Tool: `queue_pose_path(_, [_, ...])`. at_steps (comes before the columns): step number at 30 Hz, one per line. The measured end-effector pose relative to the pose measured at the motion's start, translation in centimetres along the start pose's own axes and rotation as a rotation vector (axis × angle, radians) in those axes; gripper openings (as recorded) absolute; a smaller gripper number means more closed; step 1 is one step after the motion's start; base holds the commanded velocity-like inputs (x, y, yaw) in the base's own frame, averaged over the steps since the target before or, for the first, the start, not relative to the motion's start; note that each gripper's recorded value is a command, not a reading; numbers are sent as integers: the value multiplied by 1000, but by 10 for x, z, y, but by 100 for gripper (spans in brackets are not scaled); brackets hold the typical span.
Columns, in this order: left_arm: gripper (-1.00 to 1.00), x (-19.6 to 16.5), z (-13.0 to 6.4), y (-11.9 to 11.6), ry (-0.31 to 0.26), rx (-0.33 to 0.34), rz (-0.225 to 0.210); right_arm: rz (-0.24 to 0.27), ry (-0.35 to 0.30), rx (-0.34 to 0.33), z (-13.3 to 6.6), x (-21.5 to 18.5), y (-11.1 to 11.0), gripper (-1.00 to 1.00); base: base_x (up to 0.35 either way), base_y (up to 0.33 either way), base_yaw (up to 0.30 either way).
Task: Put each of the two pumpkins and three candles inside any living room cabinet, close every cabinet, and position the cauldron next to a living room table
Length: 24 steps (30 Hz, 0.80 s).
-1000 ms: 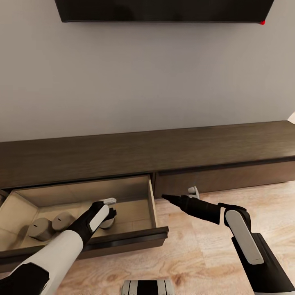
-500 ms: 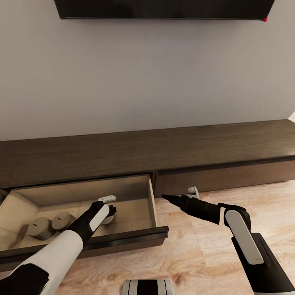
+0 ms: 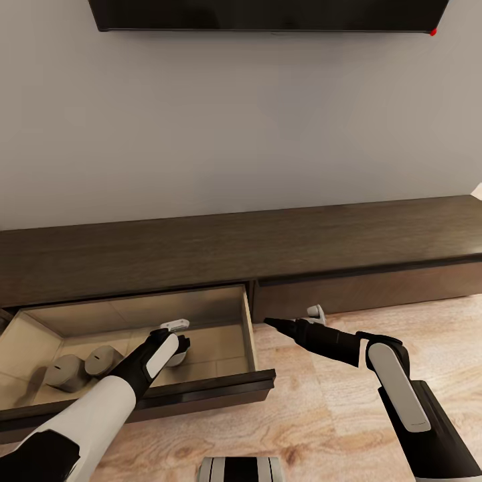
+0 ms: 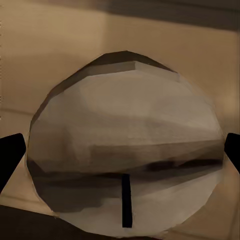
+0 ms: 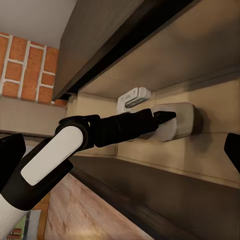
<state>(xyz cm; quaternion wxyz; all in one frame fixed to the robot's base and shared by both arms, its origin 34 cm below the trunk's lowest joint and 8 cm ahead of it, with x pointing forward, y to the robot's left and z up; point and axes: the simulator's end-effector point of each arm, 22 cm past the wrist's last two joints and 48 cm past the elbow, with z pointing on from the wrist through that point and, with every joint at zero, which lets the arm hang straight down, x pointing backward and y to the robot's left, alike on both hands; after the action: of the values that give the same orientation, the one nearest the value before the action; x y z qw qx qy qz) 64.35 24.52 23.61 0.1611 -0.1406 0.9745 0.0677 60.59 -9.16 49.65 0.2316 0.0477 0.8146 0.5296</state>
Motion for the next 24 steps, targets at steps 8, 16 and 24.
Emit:
queue_pose_path(8, [100, 0, 0, 0, -1, -1, 0, 0, -1, 0, 0, 0, 0, 100, 0, 0, 0])
queue_pose_path(16, [100, -1, 0, 0, -1, -1, -1, 0, 0, 0, 0, 0, 0, 100, 0, 0, 0])
queue_pose_path(24, [100, -11, -12, -2, -20, 8, -3, -20, -11, -8, -5, -5, 12, 100, 0, 0, 0])
